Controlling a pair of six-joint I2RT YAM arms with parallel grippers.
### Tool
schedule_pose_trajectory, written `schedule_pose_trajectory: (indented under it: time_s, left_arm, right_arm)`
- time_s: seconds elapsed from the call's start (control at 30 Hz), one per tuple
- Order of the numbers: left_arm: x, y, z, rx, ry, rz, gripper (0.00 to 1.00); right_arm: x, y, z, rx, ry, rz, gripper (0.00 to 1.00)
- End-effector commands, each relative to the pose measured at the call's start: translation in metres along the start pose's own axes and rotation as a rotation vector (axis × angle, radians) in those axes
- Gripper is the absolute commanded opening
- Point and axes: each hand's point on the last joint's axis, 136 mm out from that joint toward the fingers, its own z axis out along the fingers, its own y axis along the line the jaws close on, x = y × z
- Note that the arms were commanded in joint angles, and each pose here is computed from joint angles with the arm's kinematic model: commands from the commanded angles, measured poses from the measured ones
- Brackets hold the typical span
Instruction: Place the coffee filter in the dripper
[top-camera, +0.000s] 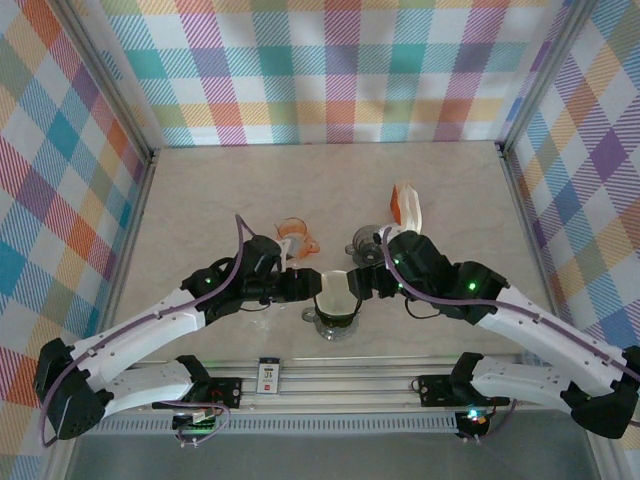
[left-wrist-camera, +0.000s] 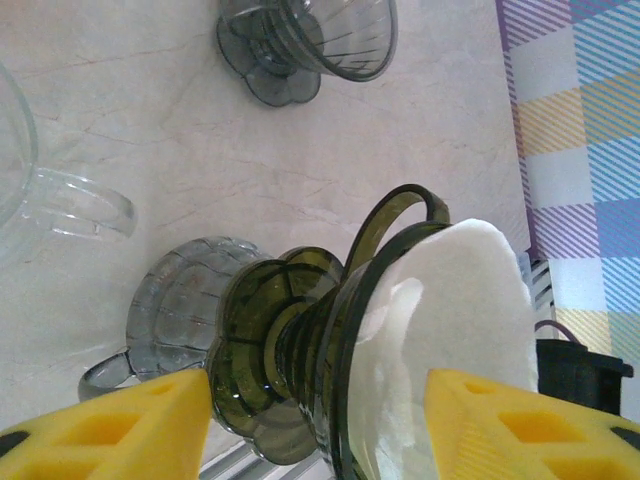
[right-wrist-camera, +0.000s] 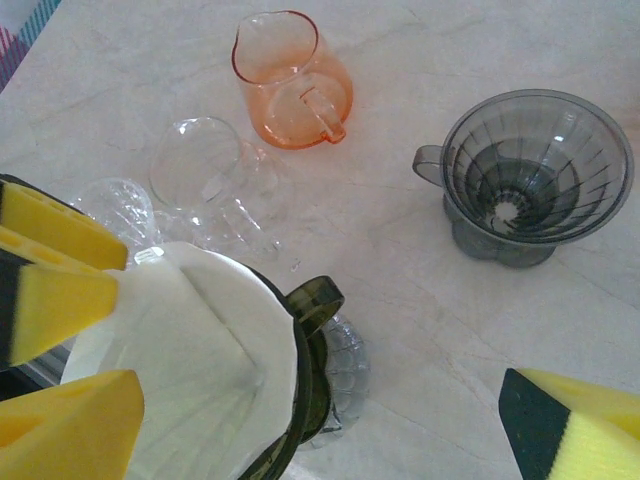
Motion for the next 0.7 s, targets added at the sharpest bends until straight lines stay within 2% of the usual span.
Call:
schedule_pose_trajectory:
  time_s: [0.0, 0.17, 0.37, 0.5, 0.67]
  left_arm:
    - [-0.011, -0.015, -0.019, 0.024, -0.059, 0.021, 0.62]
    - [-0.022, 0.002, -0.029, -0.041, -0.109, -0.001, 0.62]
    - [-0.044, 0.061, -0.019, -0.162, -0.119, -0.148, 0.51]
    - [-0.06, 0.092, -0.009, -0.237, -0.122, -0.198, 0.49]
    - [-0.073, 0.141, -0.002, -0.443, -0.112, -0.203, 0.42]
  right_arm:
    - [-0.003, -0.006, -0.006, 0.017, -0.05, -0.004, 0.95]
    - [0.006, -0.015, -0.01, 0.04, -0.048, 0.007, 0.97]
    - [0.023, -0.025, -0.013, 0.044, -0.043, 0.04, 0.97]
    - [0.039, -0.033, -0.012, 0.058, -0.014, 0.059, 0.97]
    - [0.056, -0.044, -0.015, 0.075, 0.009, 0.089, 0.96]
